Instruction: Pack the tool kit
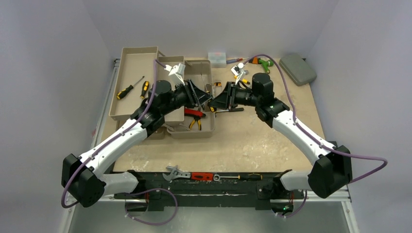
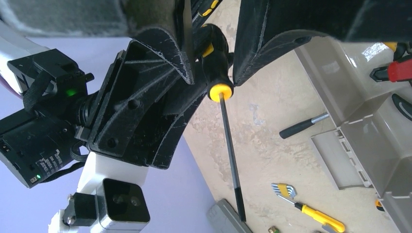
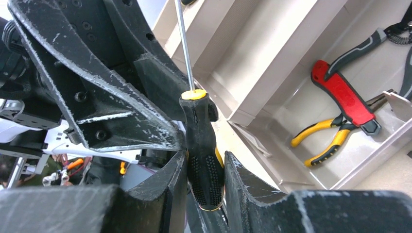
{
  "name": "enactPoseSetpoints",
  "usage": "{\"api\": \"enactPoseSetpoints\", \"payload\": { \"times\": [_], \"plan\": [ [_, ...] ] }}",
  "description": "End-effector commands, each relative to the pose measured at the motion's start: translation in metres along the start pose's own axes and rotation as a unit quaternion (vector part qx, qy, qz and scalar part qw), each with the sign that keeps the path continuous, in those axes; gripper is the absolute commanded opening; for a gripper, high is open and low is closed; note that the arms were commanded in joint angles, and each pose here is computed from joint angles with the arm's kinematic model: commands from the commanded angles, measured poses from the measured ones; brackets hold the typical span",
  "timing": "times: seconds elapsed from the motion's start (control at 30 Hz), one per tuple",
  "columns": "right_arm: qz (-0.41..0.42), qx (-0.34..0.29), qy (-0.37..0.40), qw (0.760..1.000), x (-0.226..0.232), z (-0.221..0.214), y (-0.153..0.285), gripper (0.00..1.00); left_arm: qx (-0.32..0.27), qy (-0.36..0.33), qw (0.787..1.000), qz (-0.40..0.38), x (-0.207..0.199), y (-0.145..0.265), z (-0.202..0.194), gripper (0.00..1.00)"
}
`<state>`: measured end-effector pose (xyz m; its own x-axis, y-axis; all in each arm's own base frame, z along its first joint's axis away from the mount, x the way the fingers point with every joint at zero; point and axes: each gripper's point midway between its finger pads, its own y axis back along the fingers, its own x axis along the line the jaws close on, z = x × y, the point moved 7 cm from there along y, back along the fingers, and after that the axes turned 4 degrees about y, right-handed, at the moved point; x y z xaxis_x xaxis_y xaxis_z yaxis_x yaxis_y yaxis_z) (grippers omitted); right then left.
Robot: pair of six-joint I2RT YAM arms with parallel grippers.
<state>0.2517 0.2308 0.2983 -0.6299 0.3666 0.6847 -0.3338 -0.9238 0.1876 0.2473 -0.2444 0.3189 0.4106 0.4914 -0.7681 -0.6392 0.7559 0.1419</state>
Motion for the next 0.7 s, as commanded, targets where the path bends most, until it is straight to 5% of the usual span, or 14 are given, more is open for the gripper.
{"api": "enactPoseSetpoints", "payload": {
  "times": [0.0,0.13,0.2,0.3,0.4,0.53,0.67],
  "plan": [
    [0.047,-0.012,0.032,0.998,0.024,0.006,0.004,0.0,-0.026,-0.012,0.999,-0.028,-0.019,-0.005,0.017,0.29],
    [0.046,-0.013,0.033,0.998,0.025,0.006,0.005,0.0,-0.028,-0.021,0.999,-0.026,-0.02,-0.004,0.019,0.09],
    [0.044,-0.012,0.036,0.998,0.024,0.005,0.005,0.11,-0.033,-0.04,0.999,-0.013,-0.021,0.0,0.024,0.0],
    [0.028,-0.013,0.041,0.999,0.023,0.004,0.008,0.35,-0.039,-0.086,0.994,0.049,-0.017,0.016,0.036,0.0],
    [0.0,-0.006,0.047,0.999,0.018,0.001,0.011,0.42,-0.066,-0.133,0.981,0.129,-0.01,0.046,0.063,0.0],
    [-0.017,-0.002,0.053,0.998,0.017,-0.001,0.015,0.46,-0.103,-0.182,0.936,0.283,0.01,0.097,0.105,0.0],
    [-0.051,-0.002,0.055,0.997,0.01,0.0,0.016,0.5,-0.132,-0.219,0.869,0.423,0.029,0.148,0.131,0.0]
  ]
}}
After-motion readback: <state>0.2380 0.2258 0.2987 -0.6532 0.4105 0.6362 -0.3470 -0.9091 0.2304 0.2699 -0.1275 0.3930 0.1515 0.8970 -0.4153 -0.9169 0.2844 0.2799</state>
